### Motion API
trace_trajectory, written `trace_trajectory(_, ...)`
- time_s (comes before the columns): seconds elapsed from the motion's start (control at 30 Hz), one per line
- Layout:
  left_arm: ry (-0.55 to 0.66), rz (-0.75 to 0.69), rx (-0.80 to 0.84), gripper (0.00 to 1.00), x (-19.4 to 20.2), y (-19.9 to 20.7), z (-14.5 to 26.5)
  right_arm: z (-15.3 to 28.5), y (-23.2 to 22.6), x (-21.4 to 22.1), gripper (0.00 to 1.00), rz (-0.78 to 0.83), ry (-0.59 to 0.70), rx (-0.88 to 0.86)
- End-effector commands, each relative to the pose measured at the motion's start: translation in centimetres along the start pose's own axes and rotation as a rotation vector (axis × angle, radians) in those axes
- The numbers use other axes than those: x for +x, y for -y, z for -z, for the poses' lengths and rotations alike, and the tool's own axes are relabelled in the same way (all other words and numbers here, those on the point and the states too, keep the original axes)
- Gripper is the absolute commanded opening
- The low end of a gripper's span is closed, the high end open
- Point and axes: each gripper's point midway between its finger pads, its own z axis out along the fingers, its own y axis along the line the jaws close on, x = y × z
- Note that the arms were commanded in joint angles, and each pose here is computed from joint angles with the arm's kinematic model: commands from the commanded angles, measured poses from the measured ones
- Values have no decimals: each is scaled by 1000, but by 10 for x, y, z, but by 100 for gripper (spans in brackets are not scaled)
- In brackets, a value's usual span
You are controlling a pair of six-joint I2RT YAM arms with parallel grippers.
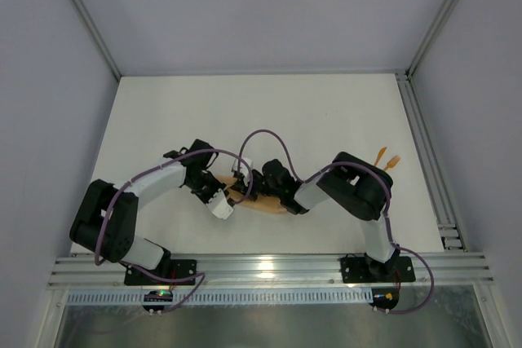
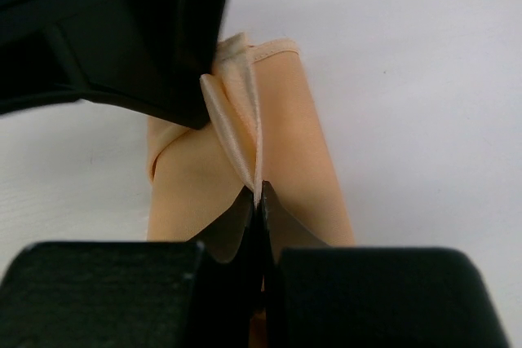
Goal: Fold the napkin into a case and place the utensils inside
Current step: Stuff the top corner of the smaller-rectangle-folded napkin into the folded napkin.
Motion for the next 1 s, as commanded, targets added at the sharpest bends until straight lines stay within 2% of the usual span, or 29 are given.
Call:
trace_trajectory(0.0, 29, 3, -84, 32, -5, -21, 2, 1, 0, 4, 5, 5, 4, -5)
trace_trajectory(0.07, 23, 5, -84, 36, -4, -24, 2, 1, -1, 3, 6, 7, 6, -6)
trace_trajectory(0.13, 4, -7, -36, 35, -1, -18, -1, 1, 0, 3, 5, 10, 6, -6)
trace_trajectory(0.23, -5, -16, 79, 32, 1, 7, -5, 2, 0, 4, 5, 12, 4, -3)
trace_trajectory(0.43, -15, -28, 184, 21, 2, 33, -6, 3, -1, 5, 5, 15, 7, -2)
trace_trajectory(0.57, 7, 0, 134, 0, -2, 22, -5, 6, 1, 7, 5, 26, -9, 7)
trace_trajectory(0.77, 5, 124, -17, 0, -4, -14, 8, 8, 2, 13, 5, 82, -62, 55)
trace_trajectory(0.97, 22, 245, -95, 0, -5, -22, 19, 18, 9, 11, 6, 104, -63, 150)
